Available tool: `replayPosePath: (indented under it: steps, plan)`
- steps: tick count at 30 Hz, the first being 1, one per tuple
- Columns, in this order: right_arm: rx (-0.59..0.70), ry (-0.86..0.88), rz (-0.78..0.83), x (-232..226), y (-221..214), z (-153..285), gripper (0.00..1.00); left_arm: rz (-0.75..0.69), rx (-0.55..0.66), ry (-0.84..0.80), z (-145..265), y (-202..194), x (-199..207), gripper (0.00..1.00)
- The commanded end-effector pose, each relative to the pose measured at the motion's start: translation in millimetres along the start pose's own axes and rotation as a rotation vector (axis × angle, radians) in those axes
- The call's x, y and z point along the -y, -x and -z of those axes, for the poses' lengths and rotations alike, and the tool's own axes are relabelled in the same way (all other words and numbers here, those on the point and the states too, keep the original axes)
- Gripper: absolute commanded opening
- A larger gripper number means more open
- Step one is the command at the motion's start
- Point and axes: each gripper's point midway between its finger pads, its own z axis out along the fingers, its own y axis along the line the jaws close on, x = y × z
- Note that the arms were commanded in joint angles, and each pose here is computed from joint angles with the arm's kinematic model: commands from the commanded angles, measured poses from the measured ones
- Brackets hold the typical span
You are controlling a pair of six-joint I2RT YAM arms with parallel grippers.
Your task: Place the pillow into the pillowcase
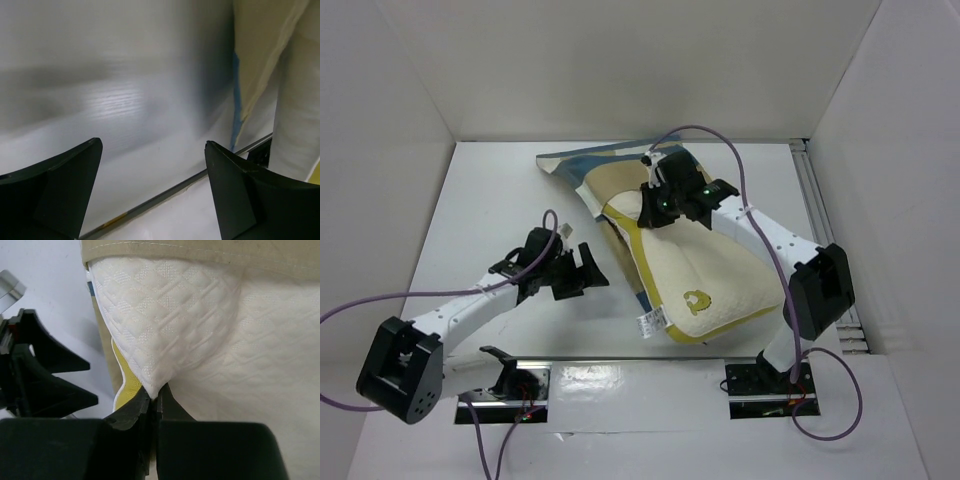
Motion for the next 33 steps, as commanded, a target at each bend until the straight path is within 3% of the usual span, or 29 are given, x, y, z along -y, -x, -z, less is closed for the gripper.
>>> replayPosePath:
  steps: [1, 6, 14, 20, 24, 27, 28, 29, 33]
  plan:
    - [0.040, 0.170, 0.044, -37, 17, 9, 0.00, -0.055, 0.078, -0.086, -15, 19, 28, 0.97]
    - [0.033, 0.173, 0.037, -35, 19, 10, 0.00, -0.110, 0.112, -0.177, -14, 18, 54, 0.97]
    - [0.051, 0.179, 0.042, -38, 27, 13, 0.00, -0.118, 0.191, -0.206, -18, 11, 55, 1.00]
    - [0.035, 0.193, 0.031, -40, 24, 10, 0.00, -0.124, 0.197, -0.187, -46, 21, 61, 0.88]
    - [0.033, 0.193, 0.021, -40, 24, 6, 0.00, -0.103, 0.210, -0.226, -51, 29, 79, 0.69]
    - [0.016, 0.204, 0.022, -47, 18, 2, 0.00, -0.093, 0.234, -0.239, -47, 39, 90, 0.41]
    - [0.016, 0.204, 0.022, -47, 18, 2, 0.00, -0.092, 0.230, -0.234, -47, 39, 91, 0.24]
    - [0.016, 0.204, 0.022, -47, 18, 2, 0.00, -0.089, 0.233, -0.221, -47, 41, 90, 0.00]
    - [0.022, 0.187, 0.012, -44, 19, -2, 0.00, -0.077, 0.220, -0.201, -42, 33, 84, 0.00]
